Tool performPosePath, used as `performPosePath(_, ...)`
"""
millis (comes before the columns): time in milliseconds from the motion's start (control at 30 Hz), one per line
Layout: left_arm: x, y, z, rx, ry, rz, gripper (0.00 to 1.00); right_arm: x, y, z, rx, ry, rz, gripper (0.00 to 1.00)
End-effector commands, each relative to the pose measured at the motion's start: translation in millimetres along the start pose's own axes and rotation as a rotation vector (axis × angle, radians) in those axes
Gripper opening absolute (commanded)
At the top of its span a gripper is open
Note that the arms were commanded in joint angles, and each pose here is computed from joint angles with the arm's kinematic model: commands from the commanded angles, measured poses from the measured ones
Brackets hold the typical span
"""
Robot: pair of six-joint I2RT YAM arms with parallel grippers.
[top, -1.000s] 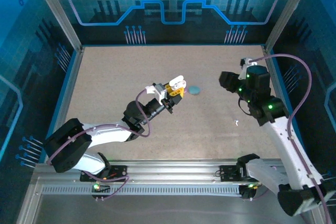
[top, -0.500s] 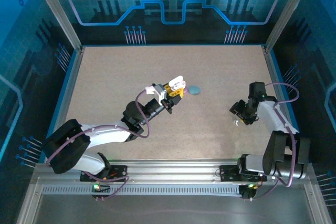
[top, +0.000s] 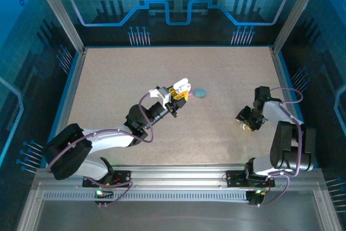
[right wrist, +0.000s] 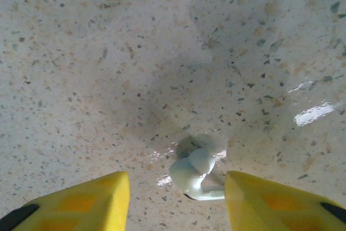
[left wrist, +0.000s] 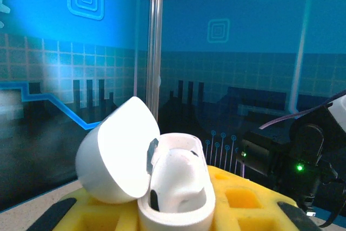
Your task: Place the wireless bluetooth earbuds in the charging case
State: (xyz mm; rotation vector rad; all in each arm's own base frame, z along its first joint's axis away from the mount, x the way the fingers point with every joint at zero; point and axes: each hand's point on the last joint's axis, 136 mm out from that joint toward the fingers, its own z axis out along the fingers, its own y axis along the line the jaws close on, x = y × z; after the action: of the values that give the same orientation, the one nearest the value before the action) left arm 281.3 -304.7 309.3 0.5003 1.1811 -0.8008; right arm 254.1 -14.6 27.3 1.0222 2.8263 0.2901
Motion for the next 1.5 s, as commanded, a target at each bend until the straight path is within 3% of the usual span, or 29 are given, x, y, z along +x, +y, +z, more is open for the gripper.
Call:
performPosePath(0, -11.8, 2.2, -2.9, -0.017, -0.031, 0.019, 0.22, -8.6, -1.0, 1.6, 0.004, -0.008, -0.007, 0.50)
performPosePath(333, -10.9, 2.6, -0.9, -0.017, -0.027, 0.015, 0.22, 0.7, 22.0, 11.9, -0.094, 0.056, -0.077, 0.44)
performPosePath(667, -8.5, 1.4, 3.0, -0.009, -0.022, 0.000, 0.22, 16.9, 40.9, 10.7, -0.043, 0.070, -0.204, 0.38)
performPosePath(967, -8.5, 2.7, 0.3, -0.016, -0.020, 0.002, 0.22, 38.8, 48.5, 16.5, -0.020, 0.158, -0.246, 0.39)
performPosePath(1300, -7.0, 2.6, 1.0, -0.015, -0.020, -0.005, 0.22, 47.2, 69.5, 17.1, -0.030, 0.147, -0.377, 0.34)
performPosePath(1467, -6.7, 2.8, -0.8, -0.017, -0.018, -0.004, 0.22, 31.3, 83.0, 5.6, -0.002, 0.061, -0.432, 0.36)
